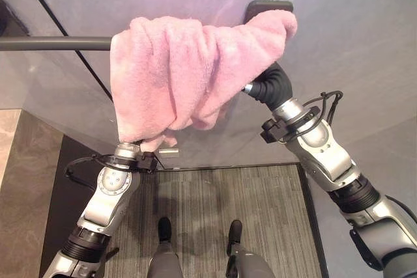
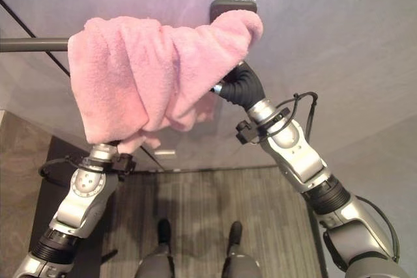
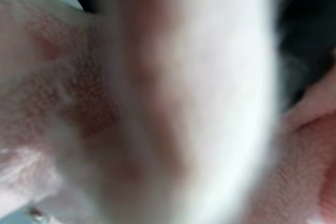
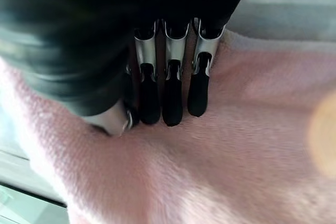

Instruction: Put brush and paste in cup on sink, flatten towel.

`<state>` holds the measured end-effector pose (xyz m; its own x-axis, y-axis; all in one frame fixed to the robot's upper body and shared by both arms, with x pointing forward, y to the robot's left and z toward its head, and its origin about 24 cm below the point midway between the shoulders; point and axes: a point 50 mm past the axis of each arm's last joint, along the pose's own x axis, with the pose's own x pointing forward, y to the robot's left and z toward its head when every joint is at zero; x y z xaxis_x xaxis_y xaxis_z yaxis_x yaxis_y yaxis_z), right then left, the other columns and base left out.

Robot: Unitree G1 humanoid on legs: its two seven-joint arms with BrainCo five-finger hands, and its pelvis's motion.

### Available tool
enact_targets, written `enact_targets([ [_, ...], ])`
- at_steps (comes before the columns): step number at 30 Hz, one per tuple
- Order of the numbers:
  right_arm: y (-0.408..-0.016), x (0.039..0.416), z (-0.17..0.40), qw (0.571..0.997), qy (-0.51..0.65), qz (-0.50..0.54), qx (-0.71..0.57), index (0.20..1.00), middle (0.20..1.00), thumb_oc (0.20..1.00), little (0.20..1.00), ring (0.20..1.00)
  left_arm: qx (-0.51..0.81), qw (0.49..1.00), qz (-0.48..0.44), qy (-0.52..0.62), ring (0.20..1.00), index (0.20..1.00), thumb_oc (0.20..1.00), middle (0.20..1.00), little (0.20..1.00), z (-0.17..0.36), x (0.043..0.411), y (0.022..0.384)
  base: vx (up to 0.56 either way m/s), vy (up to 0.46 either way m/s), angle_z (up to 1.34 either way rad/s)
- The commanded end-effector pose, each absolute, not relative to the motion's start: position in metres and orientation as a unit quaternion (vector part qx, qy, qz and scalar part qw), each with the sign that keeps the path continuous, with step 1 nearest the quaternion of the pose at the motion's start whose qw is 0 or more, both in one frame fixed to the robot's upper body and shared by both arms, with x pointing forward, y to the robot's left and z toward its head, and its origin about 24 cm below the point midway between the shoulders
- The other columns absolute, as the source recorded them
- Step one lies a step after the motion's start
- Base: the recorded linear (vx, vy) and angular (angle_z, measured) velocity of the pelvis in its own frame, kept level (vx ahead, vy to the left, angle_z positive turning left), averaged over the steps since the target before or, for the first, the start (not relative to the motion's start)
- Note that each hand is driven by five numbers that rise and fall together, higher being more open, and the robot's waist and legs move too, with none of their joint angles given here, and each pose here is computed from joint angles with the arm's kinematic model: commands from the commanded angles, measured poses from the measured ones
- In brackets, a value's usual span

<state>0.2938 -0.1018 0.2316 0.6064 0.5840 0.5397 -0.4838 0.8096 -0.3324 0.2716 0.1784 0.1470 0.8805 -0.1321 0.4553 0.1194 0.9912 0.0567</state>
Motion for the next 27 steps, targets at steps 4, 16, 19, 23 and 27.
enact_targets([
  [4,-0.104,0.298,0.241,0.887,-0.347,0.275,-0.129,1.000,1.000,1.000,1.000,1.000,0.014,0.960,-0.051,-0.276,0.200,0.200,0.200,0.200,0.200,0.159,0.266,0.186,0.00,0.000,0.00],
  [16,-0.153,0.332,0.170,0.951,-0.171,0.178,-0.184,1.000,1.000,1.000,1.000,1.000,0.016,0.965,-0.058,-0.254,0.200,0.200,0.200,0.200,0.200,0.152,0.265,0.186,0.00,0.000,0.00],
  [19,-0.164,0.355,0.168,0.960,-0.133,0.135,-0.206,1.000,1.000,1.000,1.000,1.000,0.010,0.966,-0.068,-0.249,0.200,0.200,0.200,0.200,0.200,0.151,0.266,0.183,0.00,0.000,0.00],
  [23,-0.145,0.355,0.184,0.961,-0.168,0.176,-0.130,1.000,1.000,1.000,1.000,1.000,0.005,0.964,-0.074,-0.257,0.200,0.200,0.200,0.200,0.200,0.153,0.267,0.180,0.00,0.000,0.00],
  [27,-0.133,0.352,0.202,0.956,-0.203,0.205,-0.057,1.000,1.000,1.000,1.000,1.000,-0.002,0.963,-0.078,-0.258,0.200,0.200,0.200,0.200,0.200,0.153,0.267,0.178,0.00,0.000,0.00],
])
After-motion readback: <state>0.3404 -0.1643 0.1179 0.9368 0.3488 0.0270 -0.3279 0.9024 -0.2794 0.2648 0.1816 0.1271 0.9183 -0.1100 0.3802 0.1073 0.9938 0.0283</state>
